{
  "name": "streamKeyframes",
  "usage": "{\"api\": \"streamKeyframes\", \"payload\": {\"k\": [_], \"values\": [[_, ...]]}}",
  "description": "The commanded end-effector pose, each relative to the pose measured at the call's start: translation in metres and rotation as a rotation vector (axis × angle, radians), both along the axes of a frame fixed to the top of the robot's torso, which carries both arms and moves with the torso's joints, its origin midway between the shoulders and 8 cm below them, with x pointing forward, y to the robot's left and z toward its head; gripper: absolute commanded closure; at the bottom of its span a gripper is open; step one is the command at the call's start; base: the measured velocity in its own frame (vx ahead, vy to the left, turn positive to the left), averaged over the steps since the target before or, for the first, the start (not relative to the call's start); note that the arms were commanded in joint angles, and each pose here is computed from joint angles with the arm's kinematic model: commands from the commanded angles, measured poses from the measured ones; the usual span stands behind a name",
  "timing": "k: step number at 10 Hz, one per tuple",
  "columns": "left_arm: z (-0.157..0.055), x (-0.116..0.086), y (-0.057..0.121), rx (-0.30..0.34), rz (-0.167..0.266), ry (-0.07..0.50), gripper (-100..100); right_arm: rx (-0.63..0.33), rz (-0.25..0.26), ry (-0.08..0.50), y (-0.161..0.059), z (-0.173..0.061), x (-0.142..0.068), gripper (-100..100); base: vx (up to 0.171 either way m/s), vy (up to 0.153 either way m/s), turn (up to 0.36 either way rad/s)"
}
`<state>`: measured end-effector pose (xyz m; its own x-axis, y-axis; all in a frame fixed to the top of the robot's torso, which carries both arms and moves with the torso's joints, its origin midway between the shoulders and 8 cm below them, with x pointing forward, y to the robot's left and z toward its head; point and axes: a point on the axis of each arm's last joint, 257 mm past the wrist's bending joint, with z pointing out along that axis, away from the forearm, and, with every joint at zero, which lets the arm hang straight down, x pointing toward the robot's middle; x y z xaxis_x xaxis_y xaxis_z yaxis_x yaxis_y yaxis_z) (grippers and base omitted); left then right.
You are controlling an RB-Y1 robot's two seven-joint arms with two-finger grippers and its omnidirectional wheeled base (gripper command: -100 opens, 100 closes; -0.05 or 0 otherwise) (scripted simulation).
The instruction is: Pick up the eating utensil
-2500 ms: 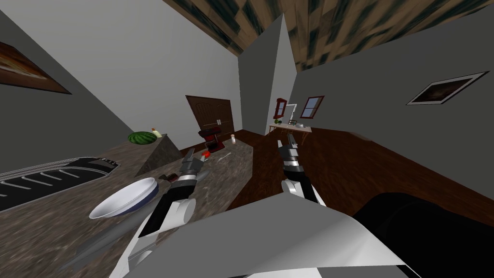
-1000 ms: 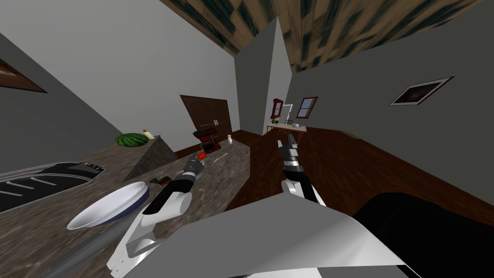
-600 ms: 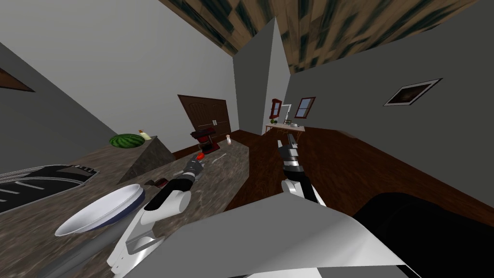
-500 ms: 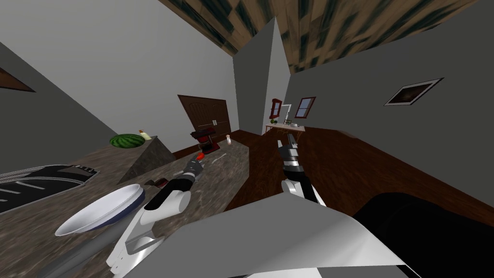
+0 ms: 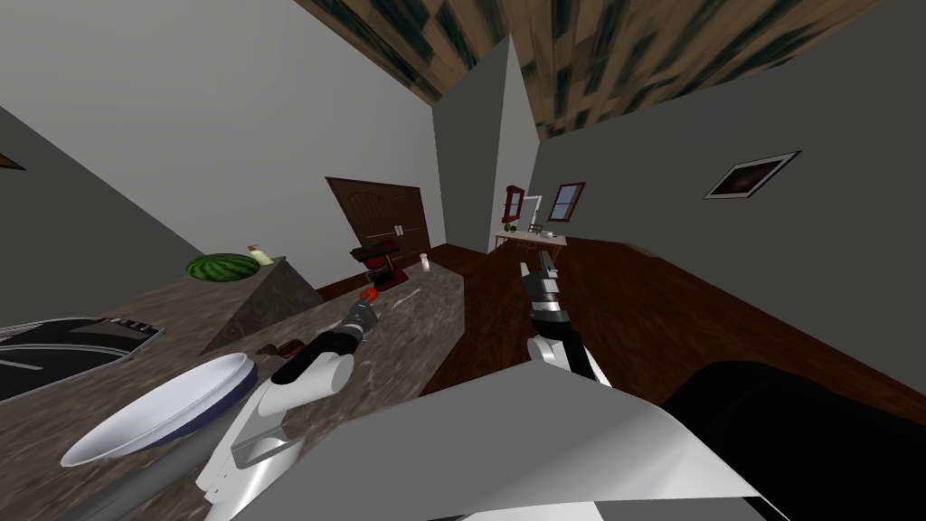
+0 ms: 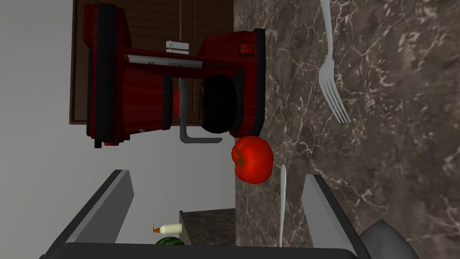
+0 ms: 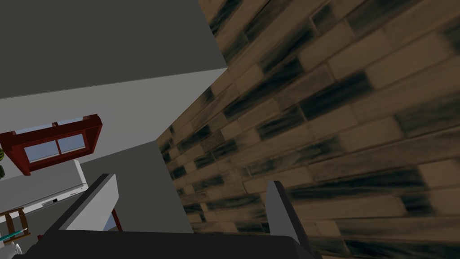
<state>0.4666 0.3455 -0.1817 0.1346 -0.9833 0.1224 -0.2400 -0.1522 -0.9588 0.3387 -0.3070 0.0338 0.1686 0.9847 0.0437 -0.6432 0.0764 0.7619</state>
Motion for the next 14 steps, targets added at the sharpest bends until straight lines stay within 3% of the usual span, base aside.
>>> {"api": "streamKeyframes", "payload": {"k": [1, 14], "values": [[-0.010, -0.003, 0.001, -0.005, 0.006, 0.045, -100, 0.000, 0.000, 0.000, 0.000, 0.000, 0.000, 0, 0.006, -0.014, 0.006], [-0.067, -0.027, 0.045, -0.067, 0.104, 0.351, -100, 0.000, 0.000, 0.000, 0.000, 0.000, 0.000, 0, 0.015, -0.021, -0.050]]}}
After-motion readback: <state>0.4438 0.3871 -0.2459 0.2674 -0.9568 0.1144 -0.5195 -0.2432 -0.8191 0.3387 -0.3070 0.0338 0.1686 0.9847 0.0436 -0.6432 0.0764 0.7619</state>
